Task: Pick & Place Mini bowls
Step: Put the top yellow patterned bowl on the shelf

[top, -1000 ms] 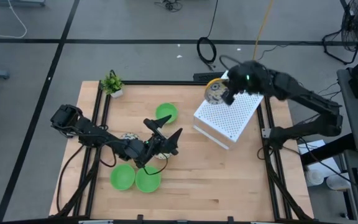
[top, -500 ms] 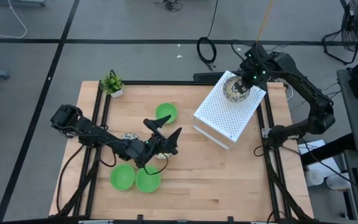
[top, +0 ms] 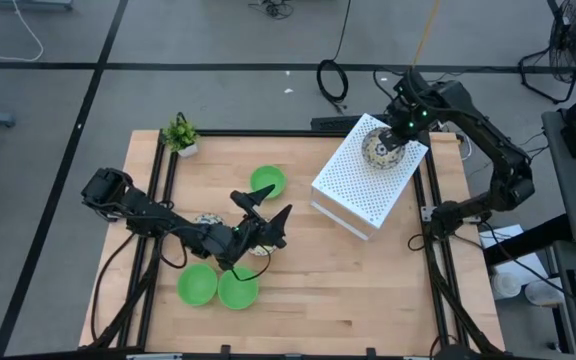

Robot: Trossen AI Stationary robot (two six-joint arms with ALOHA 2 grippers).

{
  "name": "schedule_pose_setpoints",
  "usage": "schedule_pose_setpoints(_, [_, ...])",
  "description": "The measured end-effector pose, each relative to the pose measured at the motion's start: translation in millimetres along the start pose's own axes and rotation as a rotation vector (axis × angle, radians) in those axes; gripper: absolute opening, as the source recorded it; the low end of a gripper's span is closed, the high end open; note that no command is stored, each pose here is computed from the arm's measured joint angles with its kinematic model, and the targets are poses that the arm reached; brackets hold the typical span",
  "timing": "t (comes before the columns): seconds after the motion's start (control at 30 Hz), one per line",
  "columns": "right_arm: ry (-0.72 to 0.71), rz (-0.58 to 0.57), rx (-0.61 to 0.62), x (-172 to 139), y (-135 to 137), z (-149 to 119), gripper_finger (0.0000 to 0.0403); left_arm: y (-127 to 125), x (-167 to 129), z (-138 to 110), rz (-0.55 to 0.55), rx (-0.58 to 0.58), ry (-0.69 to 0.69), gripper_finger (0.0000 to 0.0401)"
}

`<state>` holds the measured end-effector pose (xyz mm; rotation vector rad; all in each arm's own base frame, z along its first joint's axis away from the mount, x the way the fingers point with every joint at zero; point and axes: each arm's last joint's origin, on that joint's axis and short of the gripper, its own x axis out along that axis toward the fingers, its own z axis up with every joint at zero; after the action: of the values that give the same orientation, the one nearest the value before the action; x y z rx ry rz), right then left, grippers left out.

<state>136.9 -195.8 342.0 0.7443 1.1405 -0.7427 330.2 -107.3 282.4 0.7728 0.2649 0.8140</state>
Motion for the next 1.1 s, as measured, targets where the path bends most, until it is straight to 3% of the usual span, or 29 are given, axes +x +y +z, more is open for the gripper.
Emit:
schedule_pose_setpoints(0.4, [0.020,0.005,-0.023,17.4,-2.2,-3.3,0.0019,0.1,0.0,0.1,0.000,-0.001,0.000,0.0348])
schedule_pose_setpoints(0.7, [0.016,-0.010,-0.024,20.1,-2.9,-1.8,0.0067,0.1,0.0,0.1,0.000,-0.001,-0.001,0.0346])
schedule_pose_setpoints(0.97, [0.009,-0.151,0.002,19.5,-6.8,-1.9,0.0112,0.1,0.0,0.1,0.000,-0.001,-0.001,0.0346])
schedule_pose_setpoints(1.1, [-0.002,-0.159,0.001,17.2,-6.8,-3.0,0.0133,0.1,0.0,0.2,-0.001,-0.001,-0.001,0.0346])
